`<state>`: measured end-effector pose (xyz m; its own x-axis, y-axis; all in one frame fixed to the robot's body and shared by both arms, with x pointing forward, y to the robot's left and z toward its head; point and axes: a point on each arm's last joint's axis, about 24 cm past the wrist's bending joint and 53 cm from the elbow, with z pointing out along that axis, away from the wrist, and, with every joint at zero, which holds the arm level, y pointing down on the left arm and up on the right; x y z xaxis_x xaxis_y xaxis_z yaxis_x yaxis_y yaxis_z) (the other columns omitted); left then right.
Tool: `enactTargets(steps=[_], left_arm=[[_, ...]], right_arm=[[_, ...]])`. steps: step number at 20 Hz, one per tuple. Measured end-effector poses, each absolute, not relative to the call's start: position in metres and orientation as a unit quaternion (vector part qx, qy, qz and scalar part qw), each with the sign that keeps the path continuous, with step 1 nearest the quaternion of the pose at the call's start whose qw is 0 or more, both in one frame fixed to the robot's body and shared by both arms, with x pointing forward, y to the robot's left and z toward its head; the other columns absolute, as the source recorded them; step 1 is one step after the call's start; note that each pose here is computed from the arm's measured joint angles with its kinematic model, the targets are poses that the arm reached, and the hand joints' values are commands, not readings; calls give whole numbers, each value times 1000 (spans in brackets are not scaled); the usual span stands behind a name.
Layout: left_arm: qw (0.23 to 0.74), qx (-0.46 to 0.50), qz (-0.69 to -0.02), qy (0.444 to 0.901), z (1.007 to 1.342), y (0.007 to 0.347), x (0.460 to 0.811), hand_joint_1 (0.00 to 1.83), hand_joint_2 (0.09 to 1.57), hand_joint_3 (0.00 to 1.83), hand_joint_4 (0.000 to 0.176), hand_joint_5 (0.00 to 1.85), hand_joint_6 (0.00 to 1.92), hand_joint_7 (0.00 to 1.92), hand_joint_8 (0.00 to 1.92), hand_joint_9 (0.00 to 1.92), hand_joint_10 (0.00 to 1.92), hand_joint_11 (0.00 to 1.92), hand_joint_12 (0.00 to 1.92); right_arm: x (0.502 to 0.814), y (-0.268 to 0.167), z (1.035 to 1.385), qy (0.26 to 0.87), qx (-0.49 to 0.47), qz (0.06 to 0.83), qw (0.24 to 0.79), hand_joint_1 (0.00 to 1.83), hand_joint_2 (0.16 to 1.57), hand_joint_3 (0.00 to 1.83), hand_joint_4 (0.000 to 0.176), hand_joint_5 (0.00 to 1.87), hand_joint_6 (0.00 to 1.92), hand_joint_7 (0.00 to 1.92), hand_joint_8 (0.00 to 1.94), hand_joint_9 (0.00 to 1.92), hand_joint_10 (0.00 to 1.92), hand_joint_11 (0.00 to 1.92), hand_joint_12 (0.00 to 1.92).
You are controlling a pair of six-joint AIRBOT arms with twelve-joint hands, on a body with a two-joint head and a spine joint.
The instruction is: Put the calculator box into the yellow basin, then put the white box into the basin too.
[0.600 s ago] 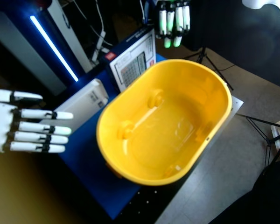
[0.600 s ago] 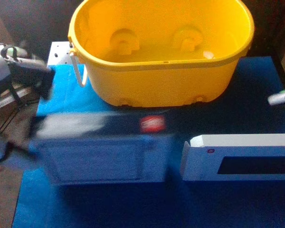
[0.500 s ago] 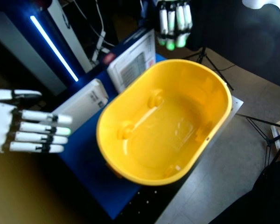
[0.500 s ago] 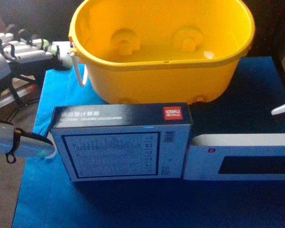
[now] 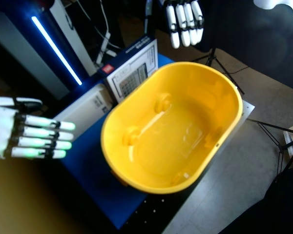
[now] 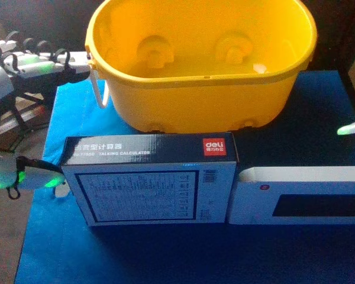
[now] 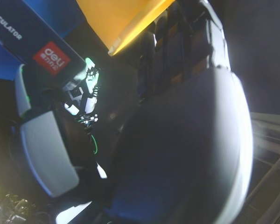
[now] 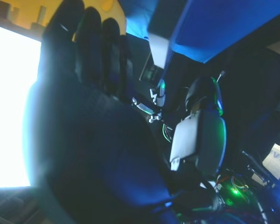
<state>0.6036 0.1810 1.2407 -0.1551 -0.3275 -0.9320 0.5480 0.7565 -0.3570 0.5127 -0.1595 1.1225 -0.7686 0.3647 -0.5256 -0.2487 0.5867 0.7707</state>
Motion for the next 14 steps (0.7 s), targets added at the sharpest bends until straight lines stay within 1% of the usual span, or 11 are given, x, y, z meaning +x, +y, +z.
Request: enactTargets(steps=[1,2,3,4,5,6,8,9,11,12,14], left_arm=[[640,79,-344,683,1238,178,602,714,953,12,28,251,4,231,0,224,0,0,857],[634,73,-351,685,1236,176,601,699,934,3,26,248,2,215,1,210,2,0,820],[628,71,-354,690,1234,173,598,765,924,0,22,260,6,209,2,212,4,0,805],[623,74,-353,694,1230,172,594,818,1005,35,19,293,13,253,12,238,12,0,838],[620,78,-351,697,1228,171,590,842,988,25,14,291,10,265,14,248,16,0,837],[617,80,-347,702,1226,173,586,863,1038,33,7,265,1,252,3,238,8,0,810],[620,72,-347,700,1229,177,587,966,930,0,11,229,0,211,1,210,4,0,778],[620,72,-344,702,1228,179,587,949,918,0,11,240,5,217,4,210,6,0,761],[616,71,-341,706,1226,181,585,844,878,0,23,261,11,231,8,208,4,0,752],[615,70,-338,709,1224,184,585,851,836,0,12,280,14,245,9,209,4,0,747],[613,60,-340,710,1224,186,585,873,836,0,6,275,1,246,2,232,8,0,771]], right_arm=[[513,-158,1121,824,37,455,337,636,946,0,0,411,10,458,13,339,158,0,980],[512,-157,1121,824,34,456,335,643,943,0,0,423,13,468,14,350,164,0,1017],[511,-156,1120,824,33,456,334,656,940,0,0,409,5,473,13,356,173,0,1100],[511,-157,1120,824,34,456,335,631,959,4,0,401,3,492,17,387,212,0,1316],[512,-157,1121,823,35,457,335,617,959,3,0,415,8,516,24,408,240,0,1377],[514,-158,1120,823,37,457,336,584,974,3,0,396,0,502,2,348,343,0,1369],[515,-157,1118,823,41,458,334,577,987,5,0,393,5,486,3,339,358,0,1410],[514,-156,1117,823,40,459,333,611,981,2,0,413,11,506,10,353,376,0,1442],[514,-156,1117,822,41,459,333,635,973,0,0,421,6,501,4,299,428,0,1456],[515,-156,1117,822,43,459,333,640,968,1,0,410,0,497,1,265,490,0,1428],[515,-156,1117,823,42,458,334,629,970,1,0,415,2,489,3,238,524,0,1399]])
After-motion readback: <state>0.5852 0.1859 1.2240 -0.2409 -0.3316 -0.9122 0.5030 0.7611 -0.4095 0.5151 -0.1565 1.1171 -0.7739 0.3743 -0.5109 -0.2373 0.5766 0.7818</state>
